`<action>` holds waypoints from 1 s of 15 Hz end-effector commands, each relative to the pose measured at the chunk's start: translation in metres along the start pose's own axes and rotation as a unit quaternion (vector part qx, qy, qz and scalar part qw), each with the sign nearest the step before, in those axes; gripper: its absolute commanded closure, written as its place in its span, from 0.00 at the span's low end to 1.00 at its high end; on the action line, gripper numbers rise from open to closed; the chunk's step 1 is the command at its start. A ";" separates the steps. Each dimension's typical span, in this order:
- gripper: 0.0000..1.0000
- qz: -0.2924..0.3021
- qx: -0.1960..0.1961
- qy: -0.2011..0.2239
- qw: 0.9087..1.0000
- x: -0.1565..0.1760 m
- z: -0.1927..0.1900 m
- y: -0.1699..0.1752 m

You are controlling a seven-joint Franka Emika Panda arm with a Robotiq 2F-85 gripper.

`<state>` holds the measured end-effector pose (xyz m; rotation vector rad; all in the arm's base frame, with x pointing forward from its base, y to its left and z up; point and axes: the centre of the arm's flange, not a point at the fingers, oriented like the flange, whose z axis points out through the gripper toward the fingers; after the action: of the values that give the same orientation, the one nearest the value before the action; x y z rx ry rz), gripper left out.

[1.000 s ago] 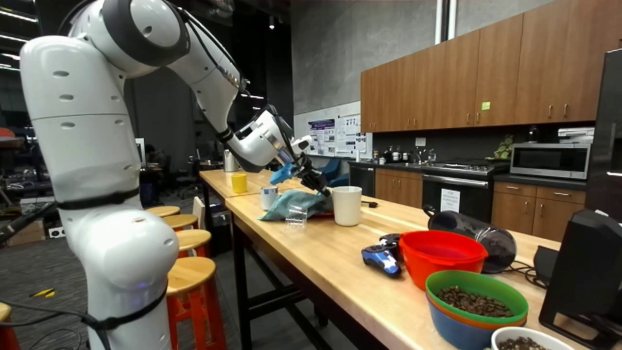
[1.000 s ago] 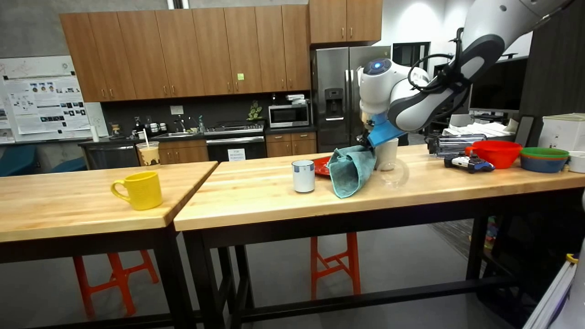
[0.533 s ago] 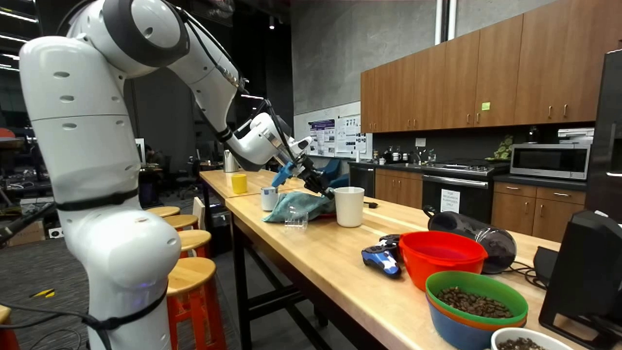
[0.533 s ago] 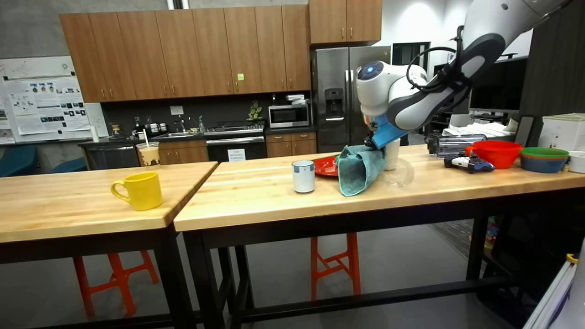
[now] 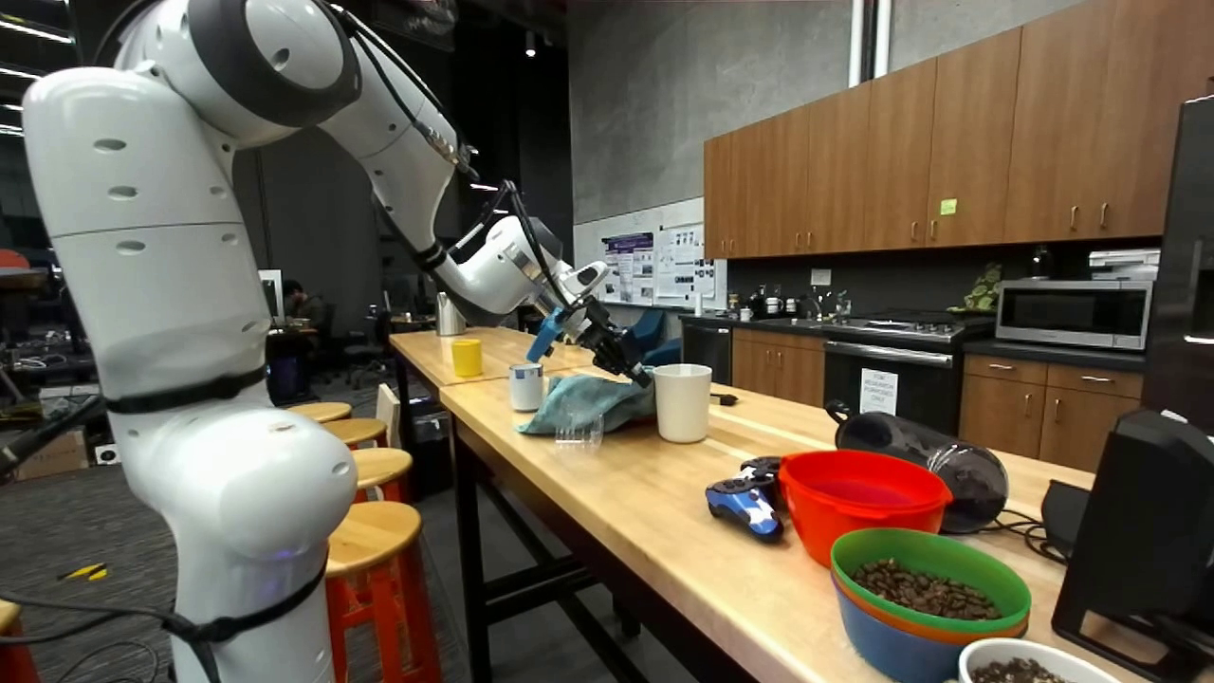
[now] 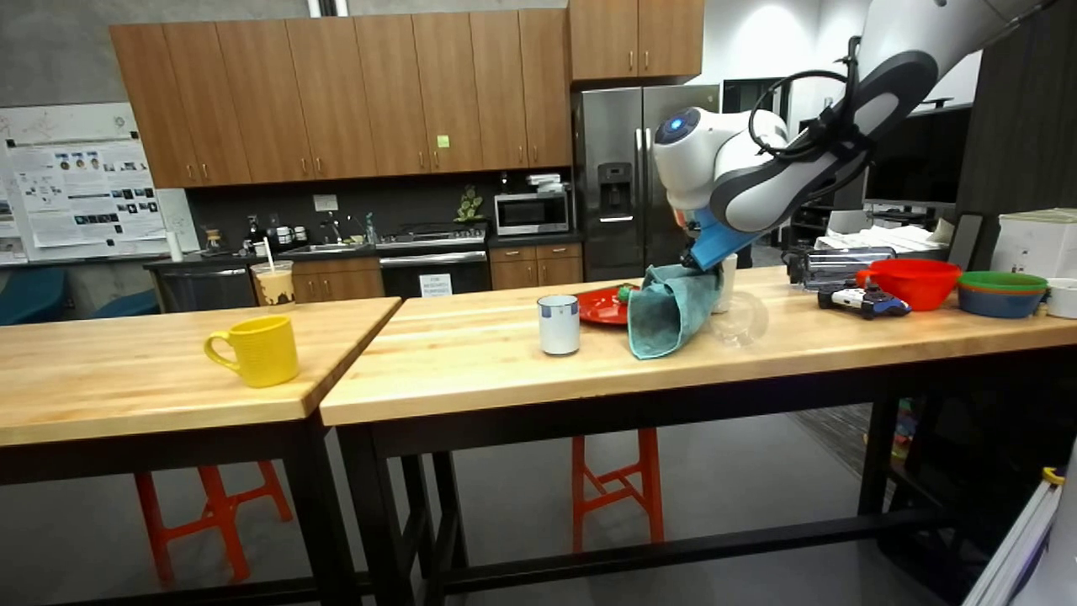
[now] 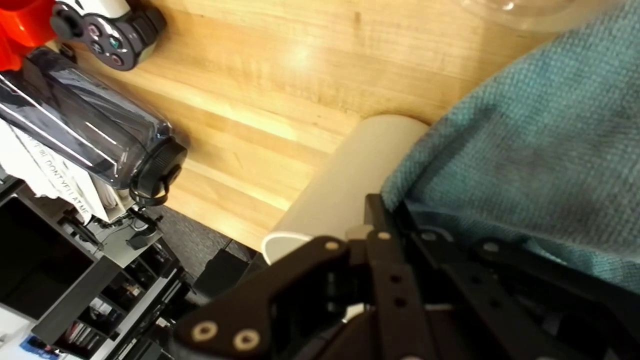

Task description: Use the towel to wipe the plate

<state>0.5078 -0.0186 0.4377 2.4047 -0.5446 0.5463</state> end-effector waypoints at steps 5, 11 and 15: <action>0.56 0.030 0.125 -0.066 0.989 0.002 -0.027 -0.001; 0.39 0.051 0.191 -0.077 0.977 0.004 -0.040 -0.023; 0.34 0.053 0.194 -0.076 0.977 0.005 -0.042 -0.022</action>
<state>0.5124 0.0229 0.4601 2.8181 -0.6869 0.5575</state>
